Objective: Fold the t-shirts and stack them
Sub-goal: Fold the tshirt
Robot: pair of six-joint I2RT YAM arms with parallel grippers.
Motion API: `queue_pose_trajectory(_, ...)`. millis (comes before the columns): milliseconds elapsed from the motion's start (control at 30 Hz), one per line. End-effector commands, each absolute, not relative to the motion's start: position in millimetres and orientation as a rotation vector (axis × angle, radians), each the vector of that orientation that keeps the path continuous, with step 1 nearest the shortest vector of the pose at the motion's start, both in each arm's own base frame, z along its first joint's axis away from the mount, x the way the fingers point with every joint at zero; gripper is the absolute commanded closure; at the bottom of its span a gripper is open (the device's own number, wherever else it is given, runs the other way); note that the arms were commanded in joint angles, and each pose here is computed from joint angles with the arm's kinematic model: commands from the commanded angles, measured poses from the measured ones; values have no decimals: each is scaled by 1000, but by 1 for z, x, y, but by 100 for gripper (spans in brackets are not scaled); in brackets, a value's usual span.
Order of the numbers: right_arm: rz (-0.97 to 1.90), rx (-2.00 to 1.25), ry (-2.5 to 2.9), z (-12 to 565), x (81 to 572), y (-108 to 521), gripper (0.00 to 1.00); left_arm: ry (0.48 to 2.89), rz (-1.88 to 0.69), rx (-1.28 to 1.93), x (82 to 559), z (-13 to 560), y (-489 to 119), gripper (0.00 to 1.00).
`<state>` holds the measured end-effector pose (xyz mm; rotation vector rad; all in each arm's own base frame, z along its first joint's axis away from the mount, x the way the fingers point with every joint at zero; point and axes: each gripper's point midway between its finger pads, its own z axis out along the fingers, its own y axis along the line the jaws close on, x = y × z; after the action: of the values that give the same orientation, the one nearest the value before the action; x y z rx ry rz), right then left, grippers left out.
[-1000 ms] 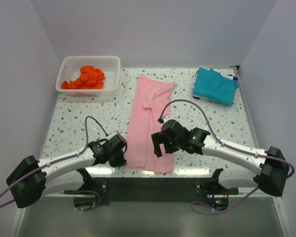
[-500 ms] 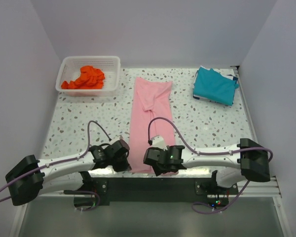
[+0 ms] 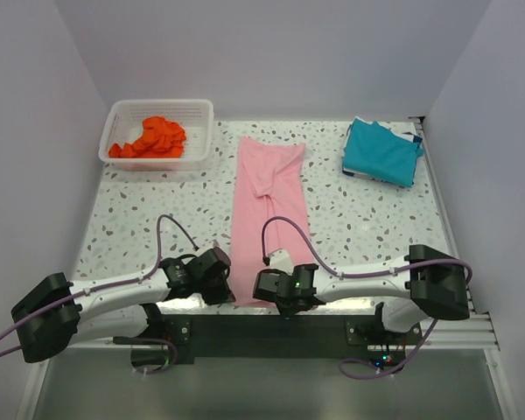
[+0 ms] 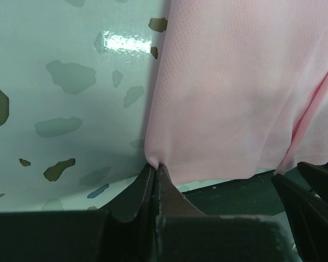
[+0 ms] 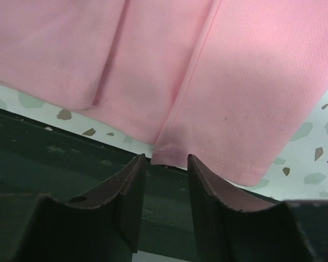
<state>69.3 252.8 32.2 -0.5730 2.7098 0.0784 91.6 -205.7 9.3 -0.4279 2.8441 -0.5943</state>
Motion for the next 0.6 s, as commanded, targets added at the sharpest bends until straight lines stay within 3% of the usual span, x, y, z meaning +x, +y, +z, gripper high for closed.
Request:
queue_pose_trajectory(0,61,-544,2718,22,68,252,61,2898,-419,-427,79,-11,-179,100)
queue_pose_trajectory(200,84,-569,2726,14,66,259,69,2904,-412,-437,77,-12,-177,100)
queue_pose_trajectory(433,109,-577,2709,25,67,258,94,2908,-415,-450,75,-14,-177,100)
queue_pose_trajectory(567,132,-604,2704,40,66,258,94,2909,-412,-452,75,-14,-176,100)
